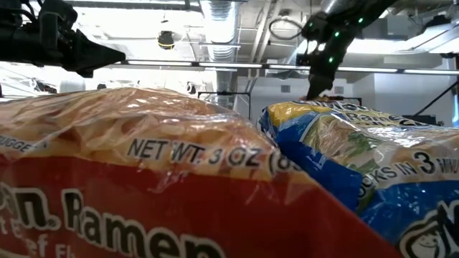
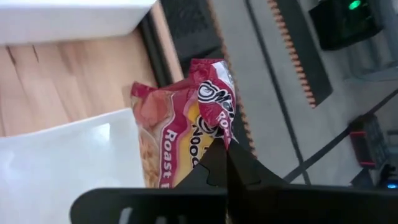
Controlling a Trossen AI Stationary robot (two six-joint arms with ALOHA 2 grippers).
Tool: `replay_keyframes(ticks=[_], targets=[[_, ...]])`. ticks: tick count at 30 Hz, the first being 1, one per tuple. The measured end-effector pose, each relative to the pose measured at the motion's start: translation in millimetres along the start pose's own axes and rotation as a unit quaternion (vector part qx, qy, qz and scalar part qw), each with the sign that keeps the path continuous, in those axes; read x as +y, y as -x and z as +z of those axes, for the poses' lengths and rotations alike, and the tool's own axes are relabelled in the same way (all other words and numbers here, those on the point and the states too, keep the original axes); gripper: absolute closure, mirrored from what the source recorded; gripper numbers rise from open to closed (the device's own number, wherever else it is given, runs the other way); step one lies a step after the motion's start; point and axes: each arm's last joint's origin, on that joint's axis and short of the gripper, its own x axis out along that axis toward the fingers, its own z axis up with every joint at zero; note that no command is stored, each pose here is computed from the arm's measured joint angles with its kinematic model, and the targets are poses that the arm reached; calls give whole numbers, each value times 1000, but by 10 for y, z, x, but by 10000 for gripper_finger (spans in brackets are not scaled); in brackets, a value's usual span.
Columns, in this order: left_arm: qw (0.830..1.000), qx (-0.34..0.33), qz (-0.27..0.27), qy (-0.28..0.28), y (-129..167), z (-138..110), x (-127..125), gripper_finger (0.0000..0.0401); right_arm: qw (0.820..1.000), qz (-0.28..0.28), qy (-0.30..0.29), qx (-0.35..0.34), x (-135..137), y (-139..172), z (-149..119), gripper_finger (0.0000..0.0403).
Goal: Sort Maruchan noodles
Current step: Put the red noodle pack into the right white bin
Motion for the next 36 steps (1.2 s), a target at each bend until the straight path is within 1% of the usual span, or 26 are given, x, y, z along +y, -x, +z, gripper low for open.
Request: replay_keyframes(ticks=[6, 9, 13, 18, 21, 24, 28, 31, 36], targets=[[1000, 3, 13, 0, 0, -3, 8, 401, 999, 22, 17, 33, 74, -233, -21, 398], [1000, 3, 14, -1, 0, -4, 8, 401, 998, 20, 21, 50, 92, -294, -35, 398], [1000, 4, 15, -1, 0, -5, 9, 401, 996, 7, 28, 79, 79, -311, -81, 398], [1000, 6, 25, -1, 0, -6, 14, 401, 996, -7, 32, 87, 2, -320, -130, 398], [1000, 6, 28, 0, 0, -6, 16, 401, 996, -5, 34, 87, -19, -328, -148, 398], [999, 7, 32, 0, 1, -7, 18, 401, 995, -2, 53, 87, -11, -327, -142, 398], [999, 7, 32, 0, 1, -7, 19, 401, 995, 7, 66, 80, 29, -319, -113, 397], [999, 7, 33, 0, 1, -7, 19, 401, 994, 24, 72, 76, 70, -318, -102, 397], [999, 7, 33, -1, 1, -7, 19, 401, 989, 51, 92, 105, 196, -454, -115, 397]])
